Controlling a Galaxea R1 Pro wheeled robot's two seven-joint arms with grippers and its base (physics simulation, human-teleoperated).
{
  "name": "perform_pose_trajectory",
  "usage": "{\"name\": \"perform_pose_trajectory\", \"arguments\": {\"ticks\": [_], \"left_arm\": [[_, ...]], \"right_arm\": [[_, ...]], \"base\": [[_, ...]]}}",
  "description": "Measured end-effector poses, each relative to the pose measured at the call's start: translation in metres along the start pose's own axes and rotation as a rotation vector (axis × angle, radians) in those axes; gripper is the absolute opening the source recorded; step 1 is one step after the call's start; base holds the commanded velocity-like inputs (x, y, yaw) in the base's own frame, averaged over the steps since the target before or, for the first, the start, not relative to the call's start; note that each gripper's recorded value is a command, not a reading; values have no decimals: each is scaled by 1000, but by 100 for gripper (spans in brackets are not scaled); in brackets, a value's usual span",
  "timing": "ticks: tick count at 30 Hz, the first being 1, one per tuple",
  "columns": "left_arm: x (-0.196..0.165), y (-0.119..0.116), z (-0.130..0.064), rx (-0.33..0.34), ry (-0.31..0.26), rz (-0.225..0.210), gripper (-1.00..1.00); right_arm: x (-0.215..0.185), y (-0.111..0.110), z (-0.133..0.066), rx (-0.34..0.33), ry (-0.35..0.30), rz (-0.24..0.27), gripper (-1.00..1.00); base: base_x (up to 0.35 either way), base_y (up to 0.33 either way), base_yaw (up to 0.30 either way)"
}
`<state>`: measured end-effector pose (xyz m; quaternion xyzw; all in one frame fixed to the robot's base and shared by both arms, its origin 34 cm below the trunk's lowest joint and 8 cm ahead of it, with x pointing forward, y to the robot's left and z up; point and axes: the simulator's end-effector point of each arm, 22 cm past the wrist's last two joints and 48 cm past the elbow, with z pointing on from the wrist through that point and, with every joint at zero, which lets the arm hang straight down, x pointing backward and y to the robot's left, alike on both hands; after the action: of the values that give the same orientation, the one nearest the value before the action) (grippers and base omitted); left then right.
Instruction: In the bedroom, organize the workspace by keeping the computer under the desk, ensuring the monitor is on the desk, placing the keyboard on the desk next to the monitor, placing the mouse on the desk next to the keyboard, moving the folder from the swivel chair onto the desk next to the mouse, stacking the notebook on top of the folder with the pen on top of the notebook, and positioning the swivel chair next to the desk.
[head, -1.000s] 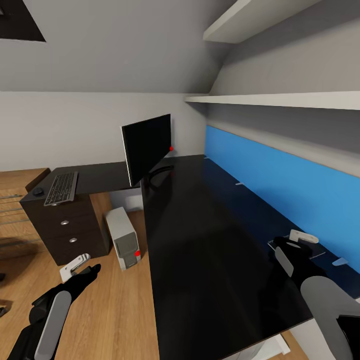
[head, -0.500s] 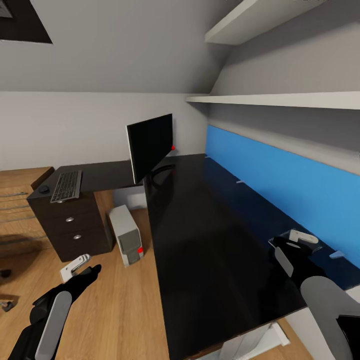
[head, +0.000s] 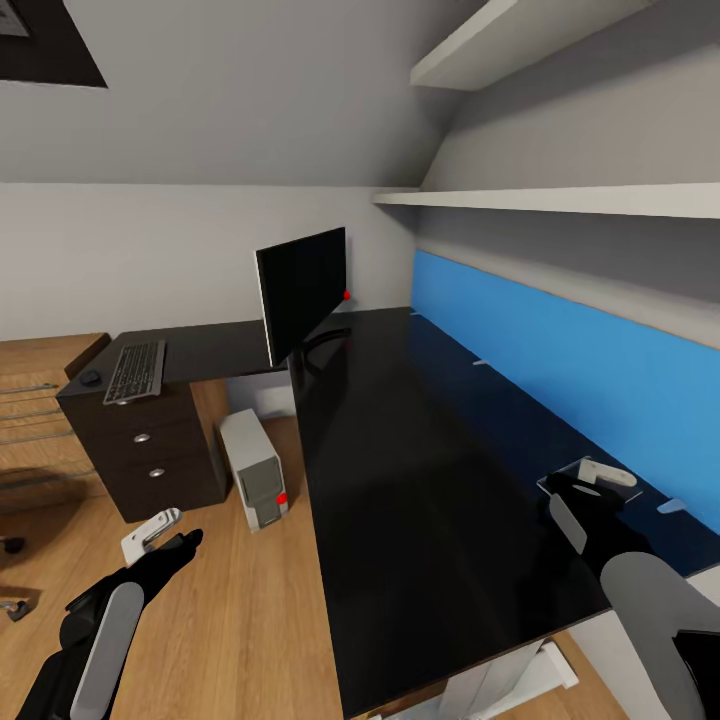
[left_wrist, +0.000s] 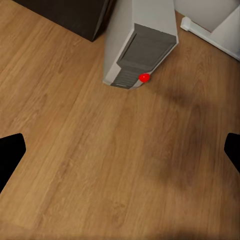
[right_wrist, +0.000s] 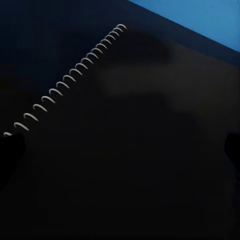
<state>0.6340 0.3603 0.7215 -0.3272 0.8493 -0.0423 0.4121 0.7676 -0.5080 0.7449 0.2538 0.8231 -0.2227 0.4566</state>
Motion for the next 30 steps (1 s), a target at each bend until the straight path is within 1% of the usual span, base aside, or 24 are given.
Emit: {"name": "perform_pose_trajectory", "arguments": {"ticks": [9, 14, 30], "left_arm": [[0, -1, 0, 3, 0, 0, 100], [7, 0, 5, 7, 0, -2, 100], [13, -4, 5, 13, 6, -11, 100]], "right_arm": [[0, 5, 0, -27, 0, -6, 100], [-1, 10, 2, -40, -18, 6, 100], [-1, 11, 3, -42, -24, 7, 100]], "base": [[0, 0, 0], [0, 0, 0], [0, 0, 0]]}}
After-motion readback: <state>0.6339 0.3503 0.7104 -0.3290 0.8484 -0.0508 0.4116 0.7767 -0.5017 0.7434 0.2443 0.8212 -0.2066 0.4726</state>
